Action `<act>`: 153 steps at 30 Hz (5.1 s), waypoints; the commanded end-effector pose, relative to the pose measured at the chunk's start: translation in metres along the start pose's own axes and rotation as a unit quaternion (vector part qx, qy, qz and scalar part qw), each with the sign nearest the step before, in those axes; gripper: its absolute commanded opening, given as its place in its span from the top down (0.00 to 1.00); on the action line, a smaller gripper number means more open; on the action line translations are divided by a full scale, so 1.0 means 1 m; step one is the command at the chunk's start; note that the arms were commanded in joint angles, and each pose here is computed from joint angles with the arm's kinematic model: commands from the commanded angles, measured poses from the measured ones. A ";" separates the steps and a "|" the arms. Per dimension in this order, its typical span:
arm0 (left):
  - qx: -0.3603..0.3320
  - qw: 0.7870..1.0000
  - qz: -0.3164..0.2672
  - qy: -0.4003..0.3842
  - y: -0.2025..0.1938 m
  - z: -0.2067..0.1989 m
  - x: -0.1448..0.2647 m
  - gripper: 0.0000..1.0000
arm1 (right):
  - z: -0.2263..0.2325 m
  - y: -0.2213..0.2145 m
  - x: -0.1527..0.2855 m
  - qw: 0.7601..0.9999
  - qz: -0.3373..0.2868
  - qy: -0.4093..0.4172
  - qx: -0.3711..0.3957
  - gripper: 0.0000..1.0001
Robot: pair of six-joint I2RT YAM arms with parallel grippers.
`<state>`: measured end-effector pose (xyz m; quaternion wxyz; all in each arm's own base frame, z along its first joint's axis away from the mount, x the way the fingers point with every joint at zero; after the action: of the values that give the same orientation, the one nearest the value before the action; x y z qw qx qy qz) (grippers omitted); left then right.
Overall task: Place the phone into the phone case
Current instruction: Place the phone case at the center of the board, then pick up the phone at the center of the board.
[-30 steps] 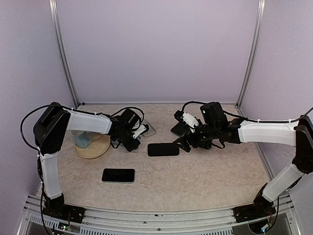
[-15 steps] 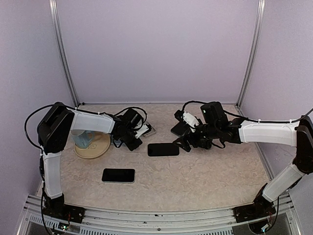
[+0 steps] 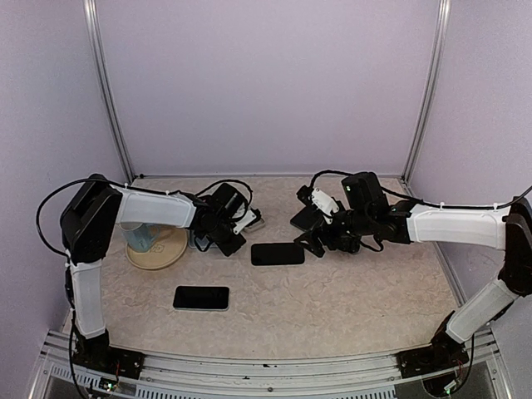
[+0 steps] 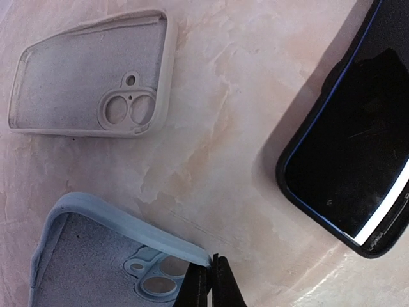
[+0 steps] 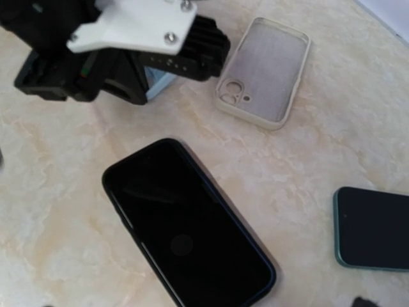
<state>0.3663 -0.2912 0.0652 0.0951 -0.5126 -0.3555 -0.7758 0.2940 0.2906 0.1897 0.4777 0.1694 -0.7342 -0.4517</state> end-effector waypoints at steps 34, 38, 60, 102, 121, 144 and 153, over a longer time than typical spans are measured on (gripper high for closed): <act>0.004 0.966 -0.164 -0.198 0.061 -0.173 0.140 1.00 | -0.026 -0.018 0.055 0.951 -0.045 -0.025 -0.305 0.00; -0.007 0.963 -0.147 -0.227 0.061 -0.205 0.132 1.00 | -0.036 -0.029 0.068 0.944 -0.039 -0.060 -0.322 0.00; 0.026 0.933 -0.128 -0.336 0.095 -0.279 0.076 0.82 | -0.066 -0.033 0.119 0.927 -0.077 -0.176 -0.323 0.00; 0.387 0.872 -0.293 -0.060 -0.052 -0.018 0.193 0.01 | 0.101 0.052 -0.063 0.977 -0.058 0.170 0.113 0.00; 0.482 0.820 -0.309 0.026 -0.114 0.022 0.208 0.01 | 0.198 0.024 -0.153 0.950 -0.003 0.254 0.183 0.00; 0.496 0.807 -0.319 0.033 -0.117 0.026 0.211 0.01 | 0.210 -0.022 -0.188 0.955 0.059 0.252 0.147 0.07; 0.499 0.802 -0.326 0.034 -0.117 0.027 0.215 0.01 | 0.211 -0.034 -0.190 0.950 0.089 0.264 0.139 0.31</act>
<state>0.2281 -0.1458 0.2034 0.0877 -0.2313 -0.8333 -0.4944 0.2036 0.5127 0.0514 0.6411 0.3122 -0.6515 -0.2588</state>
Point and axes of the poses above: each gripper's point midway between its finger pads, its own x axis back along the fingers, its own z axis along the line the jaws close on, y = z × x, the point moved 4 cm from there along x, back along the fingers, and after that the axes turned 2 degrees about x, right-handed, at the moved point
